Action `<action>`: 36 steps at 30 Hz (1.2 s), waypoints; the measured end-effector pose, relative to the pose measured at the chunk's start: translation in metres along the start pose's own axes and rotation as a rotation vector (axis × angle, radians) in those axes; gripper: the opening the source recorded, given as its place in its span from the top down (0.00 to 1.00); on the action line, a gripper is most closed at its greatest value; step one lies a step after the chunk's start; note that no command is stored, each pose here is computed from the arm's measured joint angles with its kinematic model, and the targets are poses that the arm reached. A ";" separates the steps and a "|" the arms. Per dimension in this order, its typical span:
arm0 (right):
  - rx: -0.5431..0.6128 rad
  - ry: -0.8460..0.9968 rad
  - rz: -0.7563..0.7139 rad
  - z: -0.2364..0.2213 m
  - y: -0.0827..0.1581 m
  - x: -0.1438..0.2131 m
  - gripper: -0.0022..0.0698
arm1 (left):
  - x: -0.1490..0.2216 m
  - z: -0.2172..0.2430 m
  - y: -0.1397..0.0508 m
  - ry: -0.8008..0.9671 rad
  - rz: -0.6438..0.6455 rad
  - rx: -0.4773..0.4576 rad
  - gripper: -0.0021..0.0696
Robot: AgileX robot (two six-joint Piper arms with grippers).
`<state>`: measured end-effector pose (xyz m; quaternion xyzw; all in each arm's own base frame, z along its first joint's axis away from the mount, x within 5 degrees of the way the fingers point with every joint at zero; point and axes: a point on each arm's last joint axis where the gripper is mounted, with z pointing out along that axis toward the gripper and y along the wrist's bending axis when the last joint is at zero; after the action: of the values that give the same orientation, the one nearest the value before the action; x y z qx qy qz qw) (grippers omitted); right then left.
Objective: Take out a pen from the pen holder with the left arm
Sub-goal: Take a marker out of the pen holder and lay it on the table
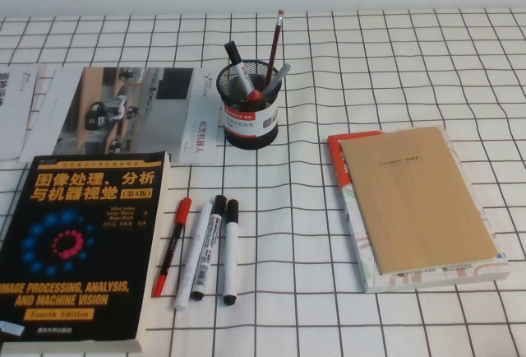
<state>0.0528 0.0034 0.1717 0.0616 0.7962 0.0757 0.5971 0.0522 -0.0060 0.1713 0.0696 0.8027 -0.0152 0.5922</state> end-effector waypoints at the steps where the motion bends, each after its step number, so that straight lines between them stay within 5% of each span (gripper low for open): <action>1: 0.000 0.000 0.000 0.000 0.000 0.000 0.99 | 0.000 0.000 0.000 0.000 0.000 0.000 0.98; 11: 0.000 0.000 0.000 0.000 0.000 0.000 0.99 | -0.005 0.000 -0.001 -0.051 -0.059 0.017 0.98; 19: 0.000 0.000 0.000 0.000 0.000 0.000 0.99 | -0.033 -0.006 0.002 -0.362 -0.677 0.106 0.98; 23: 0.000 0.000 0.000 0.000 0.000 0.000 0.99 | -0.040 -0.010 0.010 -0.472 -0.853 0.091 0.98; 32: 0.000 0.000 0.000 0.000 0.000 0.000 0.99 | -0.044 -0.013 0.016 -0.553 -0.902 0.061 0.98; 36: 0.000 0.000 0.000 0.000 0.000 0.000 0.99 | -0.049 -0.014 0.009 -0.494 -0.771 0.090 0.98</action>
<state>0.0528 0.0034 0.1717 0.0616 0.7962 0.0757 0.5971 0.0539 0.0003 0.2230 -0.2140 0.6032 -0.2853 0.7134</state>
